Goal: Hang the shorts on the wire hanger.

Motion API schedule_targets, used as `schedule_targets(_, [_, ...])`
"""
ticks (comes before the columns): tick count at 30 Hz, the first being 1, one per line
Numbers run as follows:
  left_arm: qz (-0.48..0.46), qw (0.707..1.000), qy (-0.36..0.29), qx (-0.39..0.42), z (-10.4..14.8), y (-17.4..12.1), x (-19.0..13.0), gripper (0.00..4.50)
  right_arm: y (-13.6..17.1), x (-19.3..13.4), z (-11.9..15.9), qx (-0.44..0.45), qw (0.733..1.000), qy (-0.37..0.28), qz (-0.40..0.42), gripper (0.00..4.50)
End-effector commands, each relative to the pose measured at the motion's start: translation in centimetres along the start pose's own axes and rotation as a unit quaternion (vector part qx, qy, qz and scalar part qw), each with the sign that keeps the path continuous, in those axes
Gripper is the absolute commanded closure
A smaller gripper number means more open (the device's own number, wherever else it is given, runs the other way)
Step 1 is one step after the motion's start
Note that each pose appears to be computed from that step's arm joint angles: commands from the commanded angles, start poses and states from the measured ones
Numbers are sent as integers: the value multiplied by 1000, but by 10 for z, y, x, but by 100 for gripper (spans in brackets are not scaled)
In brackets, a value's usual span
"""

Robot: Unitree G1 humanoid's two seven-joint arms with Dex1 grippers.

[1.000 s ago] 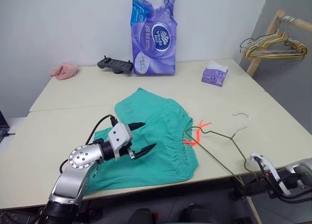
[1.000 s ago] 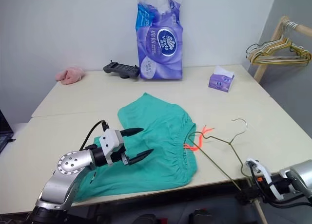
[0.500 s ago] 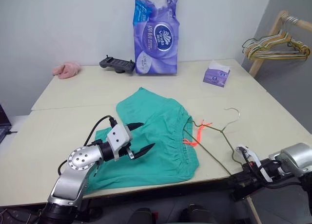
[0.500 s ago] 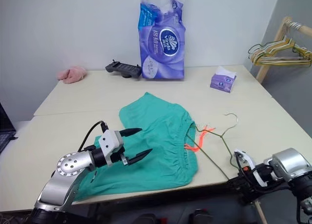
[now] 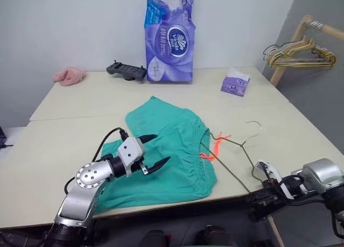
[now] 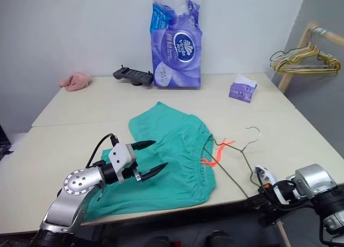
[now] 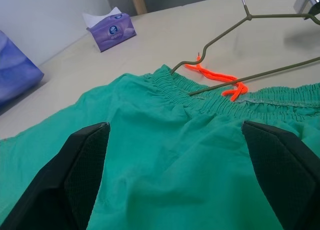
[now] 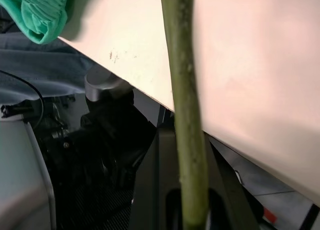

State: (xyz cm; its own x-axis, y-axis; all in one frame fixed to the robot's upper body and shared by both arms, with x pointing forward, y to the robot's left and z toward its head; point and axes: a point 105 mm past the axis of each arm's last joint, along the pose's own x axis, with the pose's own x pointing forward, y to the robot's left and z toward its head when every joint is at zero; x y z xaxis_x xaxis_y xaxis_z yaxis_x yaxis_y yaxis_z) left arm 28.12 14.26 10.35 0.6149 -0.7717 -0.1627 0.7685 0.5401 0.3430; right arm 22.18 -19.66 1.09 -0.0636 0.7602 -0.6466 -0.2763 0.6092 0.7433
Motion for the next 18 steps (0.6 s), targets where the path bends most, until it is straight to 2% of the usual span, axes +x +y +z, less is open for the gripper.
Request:
schedule_targets(1, [-1, 999, -21, 29, 14, 9, 3, 3, 4, 2, 41, -41, 997, -55, -31, 450])
schedule_targets(4, [0, 999, -22, 35, 15, 13, 3, 3, 7, -1, 57, -47, 996, -69, -35, 450])
schedule_targets(9, [1, 999, -24, 38, 17, 15, 4, 3, 16, -7, 63, -56, 996, -70, -12, 450])
schedule_targets(13, [3, 999, -24, 40, 18, 16, 4, 3, 33, -10, 45, -76, 996, -23, 29, 450])
schedule_targets(18, [-1, 999, -23, 39, 18, 15, 5, 3, 44, -19, 24, -105, 993, 37, 42, 450])
